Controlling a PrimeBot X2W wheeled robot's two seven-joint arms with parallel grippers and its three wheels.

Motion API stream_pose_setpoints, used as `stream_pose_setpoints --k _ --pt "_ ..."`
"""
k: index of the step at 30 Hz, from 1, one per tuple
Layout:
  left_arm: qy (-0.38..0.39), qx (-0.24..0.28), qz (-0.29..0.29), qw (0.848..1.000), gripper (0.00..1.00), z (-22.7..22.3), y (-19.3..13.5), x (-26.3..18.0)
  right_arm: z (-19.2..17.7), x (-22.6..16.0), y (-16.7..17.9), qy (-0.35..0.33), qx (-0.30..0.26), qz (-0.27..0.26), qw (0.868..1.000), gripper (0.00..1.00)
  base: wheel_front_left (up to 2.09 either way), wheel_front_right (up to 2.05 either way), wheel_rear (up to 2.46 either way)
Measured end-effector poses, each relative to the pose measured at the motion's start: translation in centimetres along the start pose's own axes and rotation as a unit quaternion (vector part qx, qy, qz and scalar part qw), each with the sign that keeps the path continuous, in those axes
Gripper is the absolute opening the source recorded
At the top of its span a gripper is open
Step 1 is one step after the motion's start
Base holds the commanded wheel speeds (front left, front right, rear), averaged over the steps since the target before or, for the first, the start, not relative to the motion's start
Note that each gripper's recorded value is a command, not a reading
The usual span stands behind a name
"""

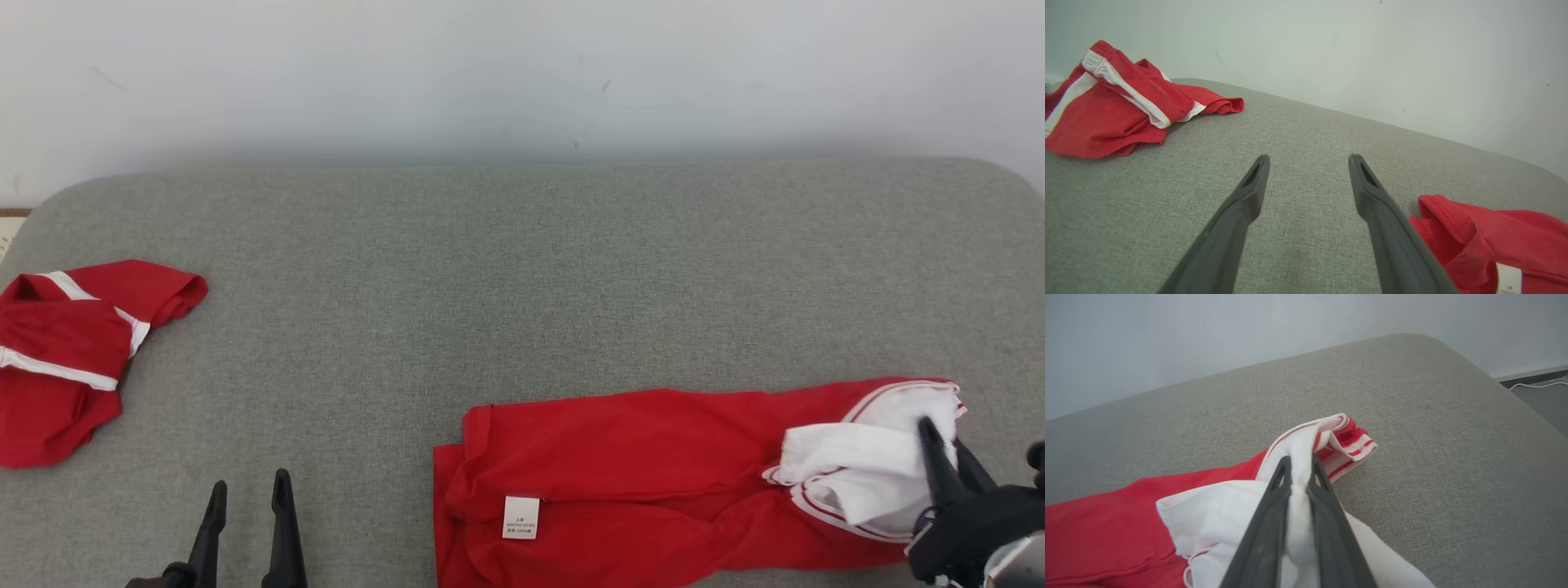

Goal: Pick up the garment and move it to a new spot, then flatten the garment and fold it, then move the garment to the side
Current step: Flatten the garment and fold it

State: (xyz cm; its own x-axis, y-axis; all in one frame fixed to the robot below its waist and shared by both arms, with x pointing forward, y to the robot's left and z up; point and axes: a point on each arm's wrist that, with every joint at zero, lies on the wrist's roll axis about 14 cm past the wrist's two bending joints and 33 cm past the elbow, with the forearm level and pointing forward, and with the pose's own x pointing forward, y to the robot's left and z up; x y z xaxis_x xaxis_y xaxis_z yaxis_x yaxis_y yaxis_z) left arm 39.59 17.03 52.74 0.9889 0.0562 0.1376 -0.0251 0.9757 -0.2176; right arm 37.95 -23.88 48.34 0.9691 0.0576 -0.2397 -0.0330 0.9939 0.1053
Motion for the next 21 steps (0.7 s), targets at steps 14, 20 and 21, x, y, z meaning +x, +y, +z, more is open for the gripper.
stream_pose_setpoints --k 14,20,21 --pt "-0.001 -0.001 -0.003 1.0 1.0 0.2 0.0 -0.4 4.1 -1.6 12.7 -0.036 0.051 0.182 0.981 0.0 0.0 0.0 0.0" --pt "-0.002 0.001 0.006 1.0 1.0 0.4 0.7 -1.1 4.2 -3.3 20.1 -0.026 0.073 0.282 0.956 0.0 0.0 0.0 0.0" --pt "-0.002 0.002 0.007 1.0 1.0 0.4 0.8 -1.2 4.1 -3.6 21.0 -0.024 0.076 0.293 0.953 0.0 0.0 0.0 0.0"
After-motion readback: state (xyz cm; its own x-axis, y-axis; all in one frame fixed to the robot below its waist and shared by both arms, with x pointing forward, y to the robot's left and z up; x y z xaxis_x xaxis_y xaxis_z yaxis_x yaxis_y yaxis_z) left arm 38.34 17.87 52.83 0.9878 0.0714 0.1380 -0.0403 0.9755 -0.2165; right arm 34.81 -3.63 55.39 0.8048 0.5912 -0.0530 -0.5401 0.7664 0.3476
